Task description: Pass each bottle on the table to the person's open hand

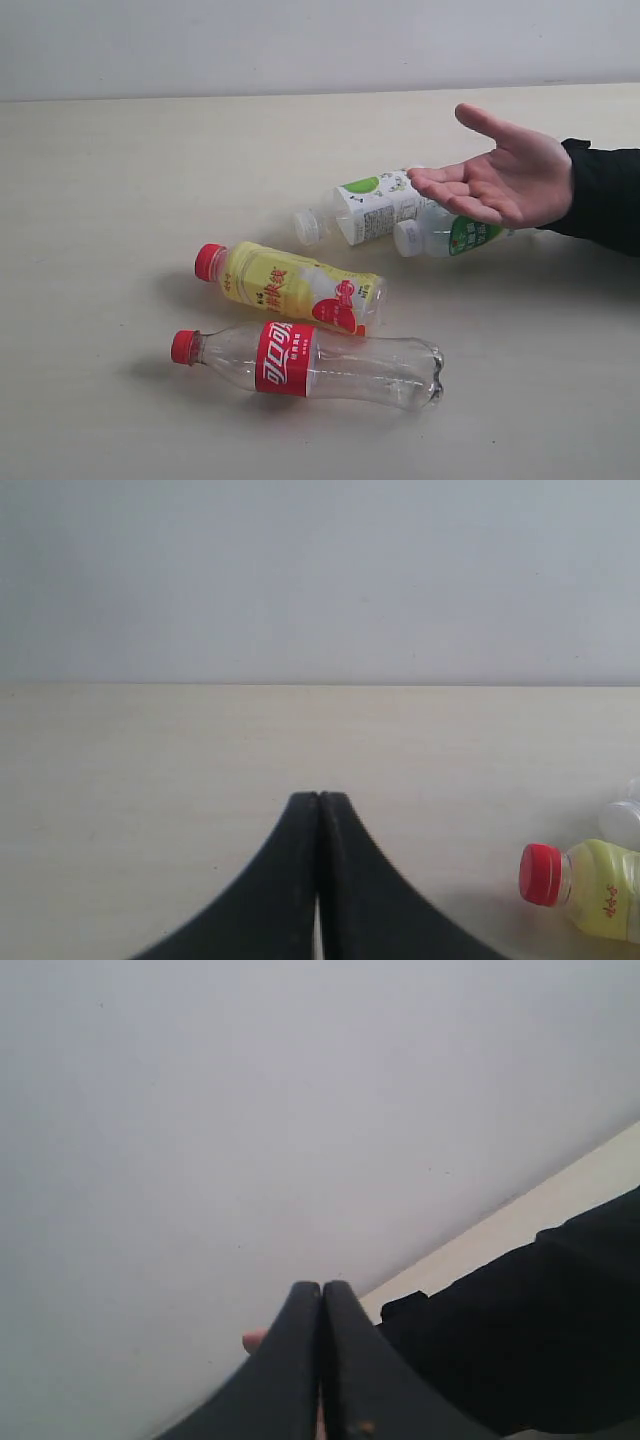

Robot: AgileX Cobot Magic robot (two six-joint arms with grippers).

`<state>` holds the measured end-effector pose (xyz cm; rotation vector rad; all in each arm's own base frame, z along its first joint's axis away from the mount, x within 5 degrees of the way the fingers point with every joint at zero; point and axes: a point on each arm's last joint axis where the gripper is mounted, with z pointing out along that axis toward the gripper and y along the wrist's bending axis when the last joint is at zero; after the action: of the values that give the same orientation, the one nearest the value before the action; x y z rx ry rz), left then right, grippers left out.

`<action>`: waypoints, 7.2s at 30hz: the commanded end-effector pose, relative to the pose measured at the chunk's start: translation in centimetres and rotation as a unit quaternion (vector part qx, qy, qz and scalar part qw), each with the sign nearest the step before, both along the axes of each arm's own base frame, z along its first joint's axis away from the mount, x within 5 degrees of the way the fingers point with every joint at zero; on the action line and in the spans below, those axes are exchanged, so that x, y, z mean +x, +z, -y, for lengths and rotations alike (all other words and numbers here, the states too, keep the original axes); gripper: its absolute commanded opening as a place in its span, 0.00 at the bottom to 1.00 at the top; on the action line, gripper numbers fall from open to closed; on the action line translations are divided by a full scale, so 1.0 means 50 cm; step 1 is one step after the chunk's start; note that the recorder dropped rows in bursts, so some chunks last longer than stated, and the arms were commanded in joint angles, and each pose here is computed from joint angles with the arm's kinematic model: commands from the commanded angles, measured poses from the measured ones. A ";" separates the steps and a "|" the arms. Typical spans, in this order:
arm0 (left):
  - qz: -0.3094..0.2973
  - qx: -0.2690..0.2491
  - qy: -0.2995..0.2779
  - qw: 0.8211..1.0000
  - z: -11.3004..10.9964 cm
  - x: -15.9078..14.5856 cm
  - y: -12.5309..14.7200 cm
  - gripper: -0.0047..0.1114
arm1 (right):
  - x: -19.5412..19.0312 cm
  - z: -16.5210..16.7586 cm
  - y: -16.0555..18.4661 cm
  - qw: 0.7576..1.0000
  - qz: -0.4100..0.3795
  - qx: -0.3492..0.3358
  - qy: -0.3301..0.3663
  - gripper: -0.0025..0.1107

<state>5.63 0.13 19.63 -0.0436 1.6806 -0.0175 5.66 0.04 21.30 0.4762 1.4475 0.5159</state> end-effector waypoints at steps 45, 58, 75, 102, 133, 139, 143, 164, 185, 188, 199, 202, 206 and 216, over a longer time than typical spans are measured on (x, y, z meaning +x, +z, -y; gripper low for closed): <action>0.000 0.001 0.000 1.000 0.000 -0.001 -0.002 0.04 | 0.153 0.023 0.403 0.857 -0.263 -0.442 0.023 0.02; 0.000 0.001 0.000 1.000 0.000 -0.001 -0.002 0.04 | 0.226 -0.192 0.280 0.691 -0.333 -0.454 0.454 0.02; 0.000 0.001 0.000 1.000 0.000 -0.001 -0.002 0.04 | 0.202 -0.441 0.123 0.499 -0.318 -0.538 0.600 0.27; 0.000 0.001 0.000 1.000 0.000 -0.001 -0.002 0.04 | 0.252 -0.539 -0.058 0.413 -0.285 -0.639 0.583 0.59; 0.000 0.002 0.000 1.000 0.000 -0.001 -0.002 0.04 | 0.266 -0.560 -0.127 0.411 -0.298 -0.635 0.582 0.63; 0.000 0.002 0.000 1.000 0.000 -0.001 -0.002 0.04 | 0.266 -0.560 -0.127 0.416 -0.303 -0.631 0.580 0.64; 0.000 0.002 0.000 1.000 0.000 -0.001 -0.002 0.04 | 0.266 -0.560 -0.127 0.421 -0.309 -0.627 0.577 0.64; 0.000 0.002 0.000 1.000 0.000 -0.001 -0.002 0.04 | 0.264 -0.562 -0.160 0.409 -0.335 -0.617 0.583 0.69; 0.000 0.002 0.000 1.000 0.000 -0.001 -0.002 0.04 | 0.263 -0.564 -0.172 0.409 -0.344 -0.610 0.585 0.62; 0.000 0.002 0.000 1.000 0.000 -0.001 -0.002 0.04 | 0.263 -0.565 -0.172 0.410 -0.342 -0.610 0.585 0.61; 0.000 0.002 0.000 1.000 0.000 -0.001 -0.002 0.04 | 0.262 -0.564 -0.173 0.406 -0.345 -0.611 0.586 0.02; 0.000 0.002 0.000 1.000 0.000 -0.001 -0.002 0.04 | 0.262 -0.564 -0.173 0.406 -0.345 -0.611 0.586 0.02; 0.000 0.002 0.000 1.000 0.000 -0.001 -0.002 0.04 | 0.262 -0.563 -0.154 0.415 -0.335 -0.611 0.585 0.02; 0.000 0.002 0.000 1.000 0.000 -0.001 -0.002 0.04 | 0.236 -0.539 -0.004 0.480 -0.285 -0.584 0.589 0.02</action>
<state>5.63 0.13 19.63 -0.0436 1.6806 -0.0175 17.95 27.39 18.83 -1.8188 2.2689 0.1991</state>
